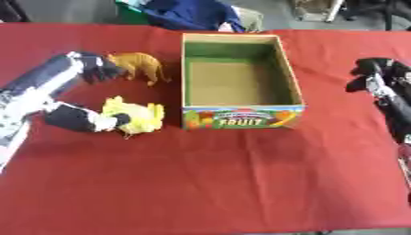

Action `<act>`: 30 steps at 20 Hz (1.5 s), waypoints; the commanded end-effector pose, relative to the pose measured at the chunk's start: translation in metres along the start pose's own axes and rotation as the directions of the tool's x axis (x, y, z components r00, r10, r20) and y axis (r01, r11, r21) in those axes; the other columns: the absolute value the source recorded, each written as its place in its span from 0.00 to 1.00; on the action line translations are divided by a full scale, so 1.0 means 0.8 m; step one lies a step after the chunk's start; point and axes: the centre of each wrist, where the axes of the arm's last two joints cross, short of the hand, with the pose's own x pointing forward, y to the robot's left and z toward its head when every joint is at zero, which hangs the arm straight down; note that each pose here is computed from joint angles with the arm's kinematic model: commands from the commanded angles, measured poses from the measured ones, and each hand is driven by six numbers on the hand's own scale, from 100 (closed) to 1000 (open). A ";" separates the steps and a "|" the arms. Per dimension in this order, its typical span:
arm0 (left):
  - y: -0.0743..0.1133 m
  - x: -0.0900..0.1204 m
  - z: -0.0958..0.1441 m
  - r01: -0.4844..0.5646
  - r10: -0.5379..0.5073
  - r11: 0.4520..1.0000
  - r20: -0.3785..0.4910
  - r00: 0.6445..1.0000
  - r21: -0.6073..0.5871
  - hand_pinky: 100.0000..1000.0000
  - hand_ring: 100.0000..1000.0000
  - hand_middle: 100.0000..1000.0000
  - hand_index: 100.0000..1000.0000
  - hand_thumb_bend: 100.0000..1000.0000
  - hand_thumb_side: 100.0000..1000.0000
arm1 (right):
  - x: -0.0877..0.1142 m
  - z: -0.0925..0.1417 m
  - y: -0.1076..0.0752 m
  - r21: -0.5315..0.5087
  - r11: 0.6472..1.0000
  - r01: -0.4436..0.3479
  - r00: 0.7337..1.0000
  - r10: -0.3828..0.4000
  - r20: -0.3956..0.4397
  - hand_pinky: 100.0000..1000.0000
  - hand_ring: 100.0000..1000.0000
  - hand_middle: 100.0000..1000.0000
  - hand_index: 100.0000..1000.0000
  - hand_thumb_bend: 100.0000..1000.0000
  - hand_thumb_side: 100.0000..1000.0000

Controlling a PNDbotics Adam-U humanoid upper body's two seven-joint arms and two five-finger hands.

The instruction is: Pick up objects on the table and place them in the box.

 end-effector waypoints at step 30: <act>-0.060 -0.049 -0.062 0.114 -0.143 0.956 -0.090 0.986 -0.271 0.63 0.62 0.58 0.74 0.47 0.06 | 0.002 -0.001 -0.002 0.012 1.000 -0.008 1.000 0.008 0.009 0.53 0.48 0.53 0.67 0.00 0.45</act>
